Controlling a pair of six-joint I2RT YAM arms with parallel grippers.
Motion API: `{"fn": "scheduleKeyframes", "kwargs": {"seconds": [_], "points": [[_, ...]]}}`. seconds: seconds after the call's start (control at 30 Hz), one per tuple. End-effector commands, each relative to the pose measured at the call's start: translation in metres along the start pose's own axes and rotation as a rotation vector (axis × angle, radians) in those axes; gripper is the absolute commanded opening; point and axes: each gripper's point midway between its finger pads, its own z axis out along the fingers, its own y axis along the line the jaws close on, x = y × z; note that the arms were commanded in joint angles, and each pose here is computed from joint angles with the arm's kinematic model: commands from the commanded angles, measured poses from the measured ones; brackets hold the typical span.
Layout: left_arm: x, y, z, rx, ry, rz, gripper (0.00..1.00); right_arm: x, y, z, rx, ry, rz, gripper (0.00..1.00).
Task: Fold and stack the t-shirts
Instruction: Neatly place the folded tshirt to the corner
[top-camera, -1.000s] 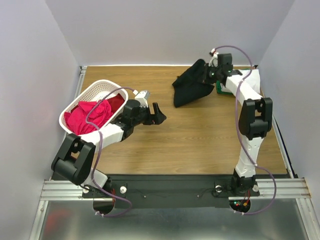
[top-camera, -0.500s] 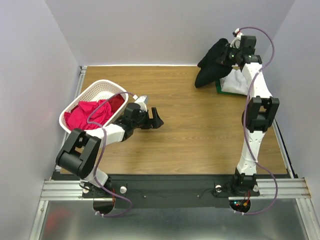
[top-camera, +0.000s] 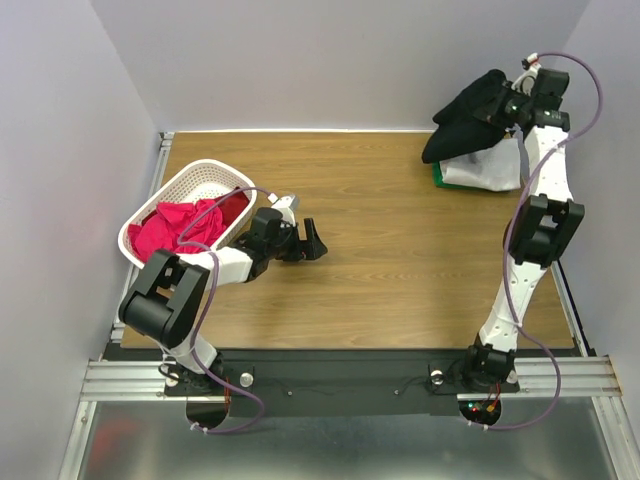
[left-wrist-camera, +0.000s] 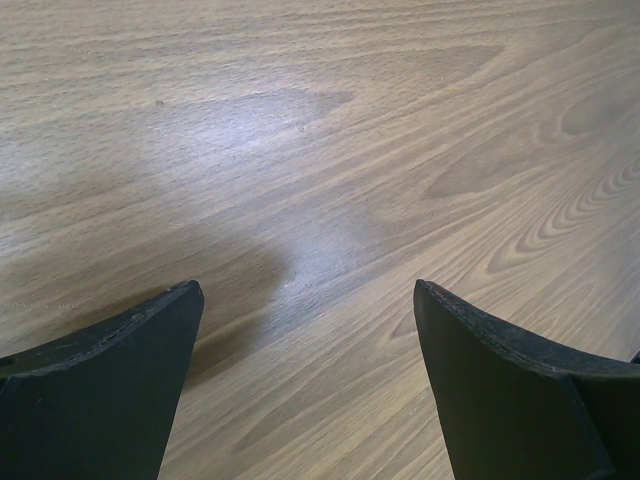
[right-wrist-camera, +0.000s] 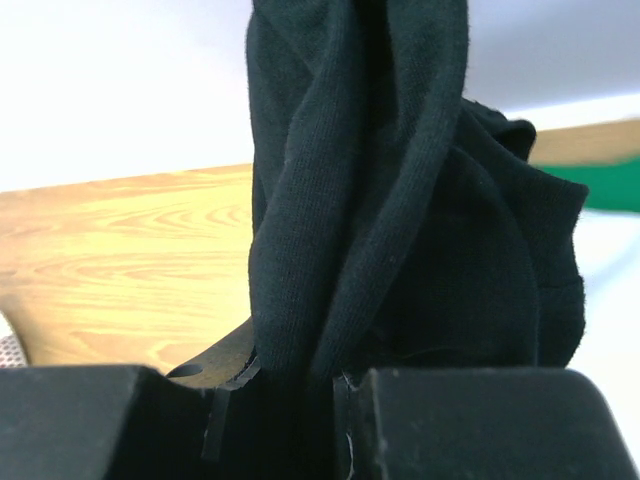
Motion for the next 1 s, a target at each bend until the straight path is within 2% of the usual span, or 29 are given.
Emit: {"fn": "scheduleKeyframes", "kwargs": {"seconds": [0.0, 0.2, 0.6, 0.73, 0.77, 0.83, 0.87, 0.97], "points": [[-0.001, -0.002, 0.000, 0.027, -0.019, 0.003, 0.99, -0.026, -0.004, -0.020, 0.006, -0.074, -0.045, 0.00], [0.002, 0.000, 0.000, 0.022, -0.012, -0.006, 0.99, -0.012, -0.048, -0.013, 0.064, -0.047, -0.017, 0.00], [0.004, -0.003, 0.002, 0.033, 0.002, -0.029, 0.98, 0.043, -0.142, 0.019, 0.327, 0.056, -0.112, 0.00], [0.001, -0.001, 0.001, 0.016, -0.014, -0.032, 0.98, 0.056, -0.181, 0.024, 0.473, 0.079, -0.150, 0.11], [-0.002, -0.001, -0.001, 0.011, -0.027, -0.027, 0.98, 0.057, -0.187, 0.024, 0.492, 0.081, -0.158, 0.23], [-0.006, -0.002, -0.003, 0.008, -0.040, -0.024, 0.98, 0.066, -0.200, 0.028, 0.528, 0.101, -0.173, 0.40], [-0.007, -0.002, -0.004, 0.007, -0.043, -0.021, 0.98, 0.070, -0.204, 0.029, 0.539, 0.105, -0.175, 0.56], [-0.011, -0.004, -0.004, 0.007, -0.050, -0.025, 0.98, 0.084, -0.216, 0.035, 0.561, 0.131, -0.175, 0.75]]}}
